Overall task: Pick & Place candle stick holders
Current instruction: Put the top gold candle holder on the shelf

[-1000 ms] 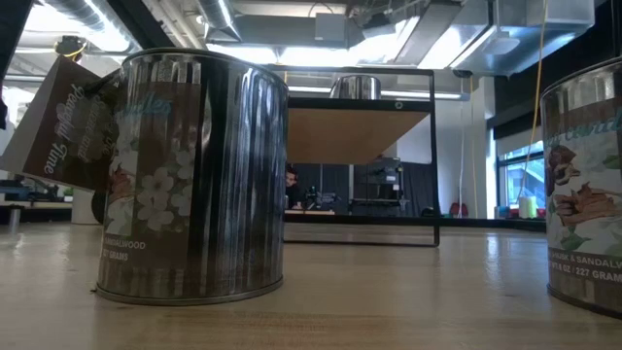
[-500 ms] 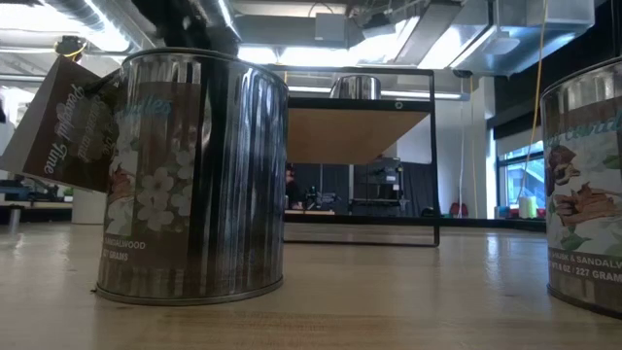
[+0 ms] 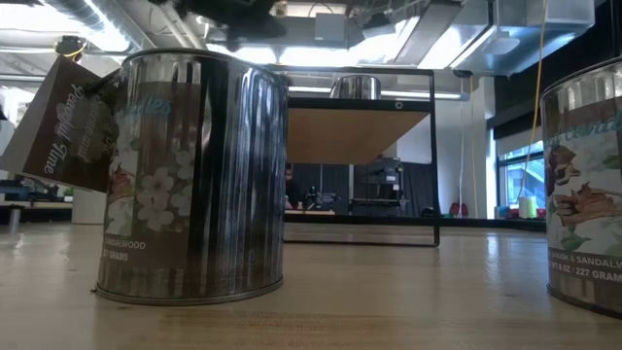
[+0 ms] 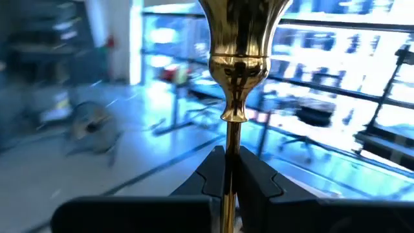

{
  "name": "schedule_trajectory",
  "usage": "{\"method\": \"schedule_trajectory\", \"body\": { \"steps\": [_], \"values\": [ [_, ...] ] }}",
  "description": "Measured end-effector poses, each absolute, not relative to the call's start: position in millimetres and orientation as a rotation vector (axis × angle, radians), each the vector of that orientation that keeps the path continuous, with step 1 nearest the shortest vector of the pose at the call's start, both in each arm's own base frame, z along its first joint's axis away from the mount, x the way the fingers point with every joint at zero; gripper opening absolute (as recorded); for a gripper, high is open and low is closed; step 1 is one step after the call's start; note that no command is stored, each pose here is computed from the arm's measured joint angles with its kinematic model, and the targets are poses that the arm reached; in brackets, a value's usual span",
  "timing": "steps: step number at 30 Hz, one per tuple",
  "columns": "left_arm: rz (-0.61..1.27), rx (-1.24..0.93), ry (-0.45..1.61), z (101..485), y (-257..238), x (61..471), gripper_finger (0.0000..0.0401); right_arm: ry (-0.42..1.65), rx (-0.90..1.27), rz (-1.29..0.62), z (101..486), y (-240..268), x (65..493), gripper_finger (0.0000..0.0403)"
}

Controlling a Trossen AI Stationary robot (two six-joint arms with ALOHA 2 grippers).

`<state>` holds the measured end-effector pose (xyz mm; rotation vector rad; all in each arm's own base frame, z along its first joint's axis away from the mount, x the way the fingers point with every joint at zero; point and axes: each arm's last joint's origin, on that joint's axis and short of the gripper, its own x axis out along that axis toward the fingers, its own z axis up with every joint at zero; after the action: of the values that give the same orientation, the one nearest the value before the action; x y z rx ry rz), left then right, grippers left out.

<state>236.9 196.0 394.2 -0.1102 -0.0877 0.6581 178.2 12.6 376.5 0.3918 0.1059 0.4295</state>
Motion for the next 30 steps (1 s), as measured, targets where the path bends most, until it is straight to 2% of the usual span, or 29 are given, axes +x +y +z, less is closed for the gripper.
{"method": "schedule_trajectory", "body": {
  "steps": [8, 12, 16, 21, 26, 30],
  "values": [
    [0.392, -0.066, -0.222, 340.3, 233.5, 300.3, 0.0012, 0.123, 0.415, 0.428, 375.3, 12.6, 178.2, 0.0003],
    [0.345, -0.035, -0.312, 316.4, 242.0, 324.2, 0.0012, 0.146, 0.428, 0.433, 373.4, 12.9, 178.0, 0.0003],
    [0.326, -0.075, -0.303, 296.1, 245.6, 346.5, 0.0012, 0.169, 0.442, 0.444, 371.8, 13.2, 177.7, 0.0003],
    [0.282, 0.074, -0.251, 301.3, 232.2, 377.0, 0.0012, 0.2, 0.453, 0.449, 369.2, 13.5, 177.2, 0.0003],
    [0.348, 0.077, 0.033, 305.0, 235.2, 393.1, 0.0012, 0.202, 0.454, 0.443, 369.5, 12.7, 174.6, 0.0003],
    [0.353, 0.15, -0.024, 318.9, 236.0, 392.9, 0.0012, 0.206, 0.456, 0.434, 368.9, 11.5, 174.5, 0.0003]
  ]
}}
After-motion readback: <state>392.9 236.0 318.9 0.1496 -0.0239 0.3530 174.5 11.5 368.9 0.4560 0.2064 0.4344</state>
